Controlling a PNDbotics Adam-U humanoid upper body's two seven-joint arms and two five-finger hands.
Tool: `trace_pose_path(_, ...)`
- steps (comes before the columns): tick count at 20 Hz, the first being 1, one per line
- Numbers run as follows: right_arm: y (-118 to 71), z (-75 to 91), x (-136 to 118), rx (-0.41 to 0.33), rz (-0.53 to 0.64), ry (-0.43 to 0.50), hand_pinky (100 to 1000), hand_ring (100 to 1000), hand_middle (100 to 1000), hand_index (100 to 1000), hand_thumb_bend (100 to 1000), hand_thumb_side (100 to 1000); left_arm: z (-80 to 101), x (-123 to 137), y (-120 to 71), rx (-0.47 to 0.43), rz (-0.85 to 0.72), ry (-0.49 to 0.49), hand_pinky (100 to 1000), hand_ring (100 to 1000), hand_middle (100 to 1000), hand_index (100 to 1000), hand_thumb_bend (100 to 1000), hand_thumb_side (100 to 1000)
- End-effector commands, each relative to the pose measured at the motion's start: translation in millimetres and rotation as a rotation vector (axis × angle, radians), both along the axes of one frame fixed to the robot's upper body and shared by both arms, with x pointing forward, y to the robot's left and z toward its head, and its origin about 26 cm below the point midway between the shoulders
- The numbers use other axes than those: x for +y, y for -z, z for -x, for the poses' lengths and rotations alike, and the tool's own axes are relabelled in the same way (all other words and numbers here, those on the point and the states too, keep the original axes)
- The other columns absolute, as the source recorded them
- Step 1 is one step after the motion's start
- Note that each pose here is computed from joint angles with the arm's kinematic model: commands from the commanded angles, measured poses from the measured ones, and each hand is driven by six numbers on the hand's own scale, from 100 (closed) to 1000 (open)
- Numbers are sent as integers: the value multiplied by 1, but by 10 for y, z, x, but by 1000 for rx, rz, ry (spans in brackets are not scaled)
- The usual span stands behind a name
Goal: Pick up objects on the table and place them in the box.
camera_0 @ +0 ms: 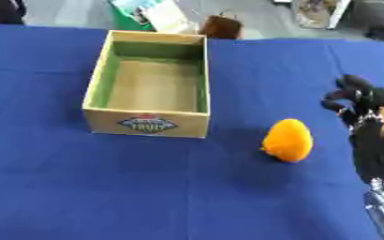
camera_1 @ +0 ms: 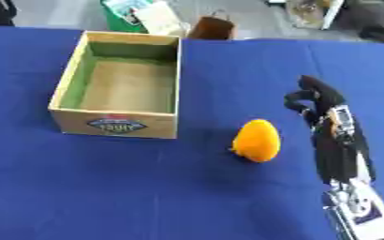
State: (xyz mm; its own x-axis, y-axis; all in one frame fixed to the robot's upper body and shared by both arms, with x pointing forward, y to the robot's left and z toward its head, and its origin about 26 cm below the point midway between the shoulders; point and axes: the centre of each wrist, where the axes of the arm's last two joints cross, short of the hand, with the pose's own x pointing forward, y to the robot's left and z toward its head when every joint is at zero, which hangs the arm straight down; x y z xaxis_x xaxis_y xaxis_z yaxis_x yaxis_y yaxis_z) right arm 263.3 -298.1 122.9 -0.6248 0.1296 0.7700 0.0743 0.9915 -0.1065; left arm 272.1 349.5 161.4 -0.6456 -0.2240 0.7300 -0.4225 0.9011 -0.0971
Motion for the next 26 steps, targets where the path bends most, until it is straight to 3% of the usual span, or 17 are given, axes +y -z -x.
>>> trace_pose_path(1, -79, 5, 3, -30, 19, -3, 795, 1000, 615, 880, 100, 1000, 24, 1, -82, -28, -21, 1, 459, 348, 454, 537, 100, 781)
trace_pose_path(7, -96, -3, 1, -39, 25, 0, 801, 1000, 623, 881, 100, 1000, 21, -1, -85, -30, -26, 4, 459, 348, 454, 536, 100, 781)
trace_pose_path(13, -235, -35, -116, -71, 101, 70, 838, 1000, 703, 908, 100, 1000, 21, -1, -88, -30, -30, 8, 460, 349, 455, 536, 100, 781)
trace_pose_path(19, -504, -83, -277, -79, 362, 201, 871, 1000, 780, 941, 100, 1000, 22, -2, -87, -26, -34, 13, 460, 349, 455, 536, 100, 781)
trace_pose_path(26, -784, -127, -355, -75, 685, 272, 875, 1000, 806, 938, 249, 1000, 20, -5, -89, -24, -38, 20, 460, 349, 455, 536, 100, 780)
